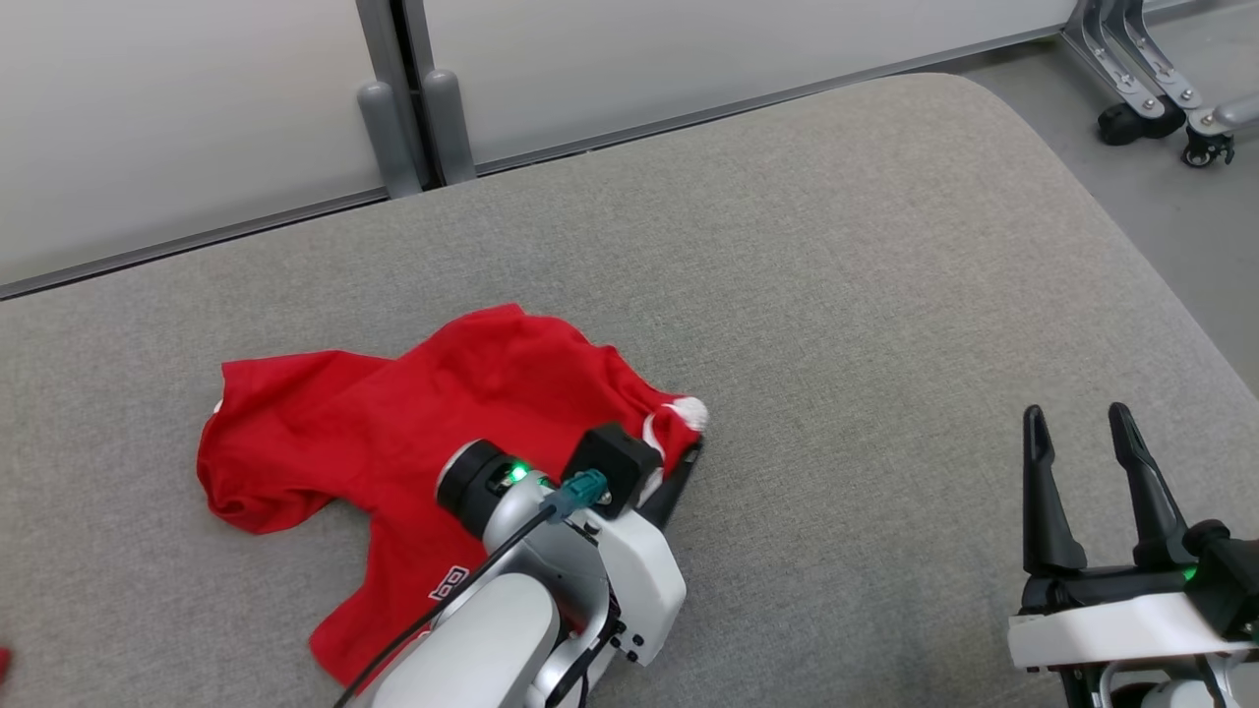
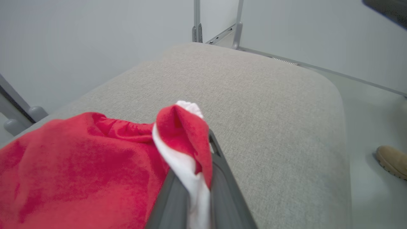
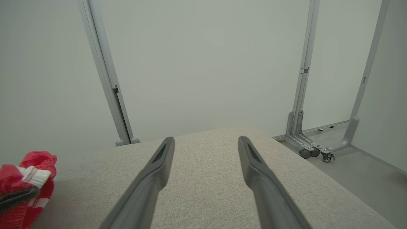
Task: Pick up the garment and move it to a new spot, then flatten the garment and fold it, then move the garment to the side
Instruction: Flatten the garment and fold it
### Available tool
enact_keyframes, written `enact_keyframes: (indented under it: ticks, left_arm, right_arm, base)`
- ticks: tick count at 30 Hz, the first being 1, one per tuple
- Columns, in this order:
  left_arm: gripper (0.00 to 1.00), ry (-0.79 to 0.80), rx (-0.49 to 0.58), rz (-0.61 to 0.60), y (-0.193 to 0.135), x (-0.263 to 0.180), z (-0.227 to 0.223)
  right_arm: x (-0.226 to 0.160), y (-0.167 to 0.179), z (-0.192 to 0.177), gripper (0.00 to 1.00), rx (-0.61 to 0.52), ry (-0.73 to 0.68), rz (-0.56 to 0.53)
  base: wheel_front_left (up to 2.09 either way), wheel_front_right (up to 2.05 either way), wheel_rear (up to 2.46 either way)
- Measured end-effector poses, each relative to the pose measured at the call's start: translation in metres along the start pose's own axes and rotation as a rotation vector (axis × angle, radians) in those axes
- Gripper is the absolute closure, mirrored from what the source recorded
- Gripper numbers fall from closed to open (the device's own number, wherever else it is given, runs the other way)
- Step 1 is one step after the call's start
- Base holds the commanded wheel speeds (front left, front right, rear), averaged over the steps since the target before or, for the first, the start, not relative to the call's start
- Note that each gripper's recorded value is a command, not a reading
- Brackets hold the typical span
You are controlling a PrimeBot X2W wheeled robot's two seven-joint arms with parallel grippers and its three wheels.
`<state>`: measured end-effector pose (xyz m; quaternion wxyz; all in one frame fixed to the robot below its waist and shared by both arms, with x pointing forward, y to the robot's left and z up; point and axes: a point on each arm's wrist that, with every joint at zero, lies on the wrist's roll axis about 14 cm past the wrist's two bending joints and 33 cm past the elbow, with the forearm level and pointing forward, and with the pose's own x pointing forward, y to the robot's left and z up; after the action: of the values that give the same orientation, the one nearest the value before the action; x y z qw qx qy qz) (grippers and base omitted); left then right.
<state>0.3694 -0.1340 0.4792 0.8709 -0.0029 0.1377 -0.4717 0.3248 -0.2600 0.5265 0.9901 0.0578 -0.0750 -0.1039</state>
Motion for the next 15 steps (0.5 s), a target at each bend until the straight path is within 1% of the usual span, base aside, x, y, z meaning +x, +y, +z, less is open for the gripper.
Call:
enact_keyframes:
  ticks: [1, 3, 4, 5, 6, 7, 12, 15]
  left_arm:
    - [1.00, -0.011, 0.028, -0.027, -0.005, 0.002, -0.002]
    - [1.00, -0.059, -0.016, -0.026, -0.007, 0.007, 0.000]
    - [1.00, -0.076, -0.004, -0.058, -0.013, 0.009, -0.001]
    - [0.66, -0.103, -0.023, -0.066, -0.015, 0.010, -0.001]
    - [0.51, -0.102, -0.057, -0.074, -0.018, 0.011, -0.005]
    - [0.00, -0.090, -0.061, -0.113, -0.026, 0.011, -0.012]
    - [0.00, -0.098, -0.225, -0.229, -0.059, 0.010, -0.018]
    - [0.00, -0.092, -0.256, -0.229, -0.060, 0.009, -0.020]
  right_arm:
    - [0.001, 0.002, 0.000, 0.00, -0.001, -0.001, 0.006]
    - [0.003, 0.003, 0.000, 0.00, -0.005, 0.000, 0.010]
    - [0.003, 0.003, 0.000, 0.00, -0.006, 0.000, 0.010]
    - [0.003, 0.004, 0.000, 0.00, -0.007, 0.002, 0.011]
    - [0.003, 0.004, -0.001, 0.00, -0.010, 0.003, 0.011]
    - [0.002, 0.003, -0.001, 0.00, -0.013, 0.007, 0.009]
    - [0.000, -0.005, -0.002, 0.00, -0.029, 0.011, -0.014]
    - [0.000, -0.007, -0.001, 0.00, -0.034, 0.011, -0.019]
  base:
    - [0.00, 0.00, 0.00]
    - [0.00, 0.00, 0.00]
    - [0.00, 0.00, 0.00]
    - [0.00, 0.00, 0.00]
    - [0.00, 0.00, 0.00]
    - [0.00, 0.00, 0.00]
    - [0.00, 0.00, 0.00]
    - [0.00, 0.00, 0.00]
